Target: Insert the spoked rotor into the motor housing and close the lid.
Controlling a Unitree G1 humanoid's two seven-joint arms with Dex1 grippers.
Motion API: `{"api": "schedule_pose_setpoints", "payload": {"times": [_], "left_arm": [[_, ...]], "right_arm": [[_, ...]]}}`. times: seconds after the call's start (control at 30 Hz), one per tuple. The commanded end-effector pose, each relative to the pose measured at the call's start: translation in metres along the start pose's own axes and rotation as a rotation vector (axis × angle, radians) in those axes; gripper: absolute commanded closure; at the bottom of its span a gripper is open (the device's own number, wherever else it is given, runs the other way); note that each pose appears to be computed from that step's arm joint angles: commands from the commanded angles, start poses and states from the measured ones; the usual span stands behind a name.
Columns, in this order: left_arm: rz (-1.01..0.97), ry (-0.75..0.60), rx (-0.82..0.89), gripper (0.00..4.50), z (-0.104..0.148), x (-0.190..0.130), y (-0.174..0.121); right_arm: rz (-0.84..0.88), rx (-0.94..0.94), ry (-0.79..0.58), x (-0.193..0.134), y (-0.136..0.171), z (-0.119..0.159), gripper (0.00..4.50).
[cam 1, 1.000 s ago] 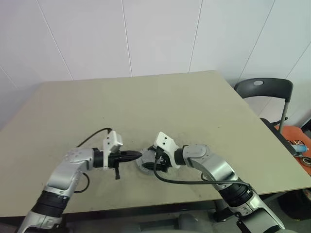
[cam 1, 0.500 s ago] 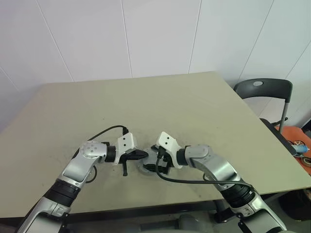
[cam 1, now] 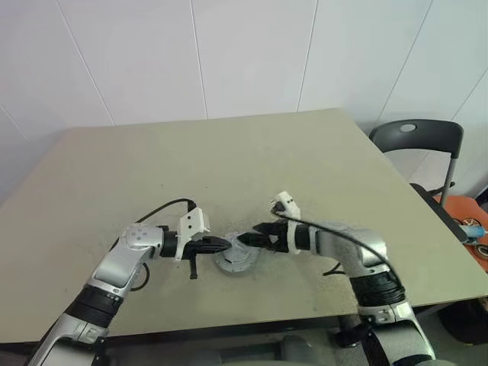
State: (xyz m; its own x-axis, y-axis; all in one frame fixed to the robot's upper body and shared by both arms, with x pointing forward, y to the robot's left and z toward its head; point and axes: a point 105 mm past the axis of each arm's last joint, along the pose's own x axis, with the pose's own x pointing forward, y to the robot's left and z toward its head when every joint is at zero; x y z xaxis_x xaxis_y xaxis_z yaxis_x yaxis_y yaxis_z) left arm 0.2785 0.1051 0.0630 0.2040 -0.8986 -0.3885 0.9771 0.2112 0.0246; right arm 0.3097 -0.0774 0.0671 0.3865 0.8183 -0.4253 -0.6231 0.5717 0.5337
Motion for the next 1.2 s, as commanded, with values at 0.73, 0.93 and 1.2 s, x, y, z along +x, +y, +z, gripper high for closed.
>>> {"api": "schedule_pose_setpoints", "payload": {"times": [0.73, 0.93, 1.2], "left_arm": [[-0.014, 0.070, 0.001, 4.50, -0.005, -0.011, 0.011], [-0.004, 0.070, 0.012, 4.50, -0.003, -0.015, 0.015], [0.020, 0.073, 0.023, 4.50, -0.002, -0.019, 0.021]], "right_arm": [[0.293, 0.504, 0.217, 0.030, 0.065, -0.039, 0.03], [0.510, 0.557, 0.242, 0.023, 0.097, -0.038, 0.03], [0.506, 0.611, 0.120, 0.028, 0.097, -0.009, 2.22]]}}
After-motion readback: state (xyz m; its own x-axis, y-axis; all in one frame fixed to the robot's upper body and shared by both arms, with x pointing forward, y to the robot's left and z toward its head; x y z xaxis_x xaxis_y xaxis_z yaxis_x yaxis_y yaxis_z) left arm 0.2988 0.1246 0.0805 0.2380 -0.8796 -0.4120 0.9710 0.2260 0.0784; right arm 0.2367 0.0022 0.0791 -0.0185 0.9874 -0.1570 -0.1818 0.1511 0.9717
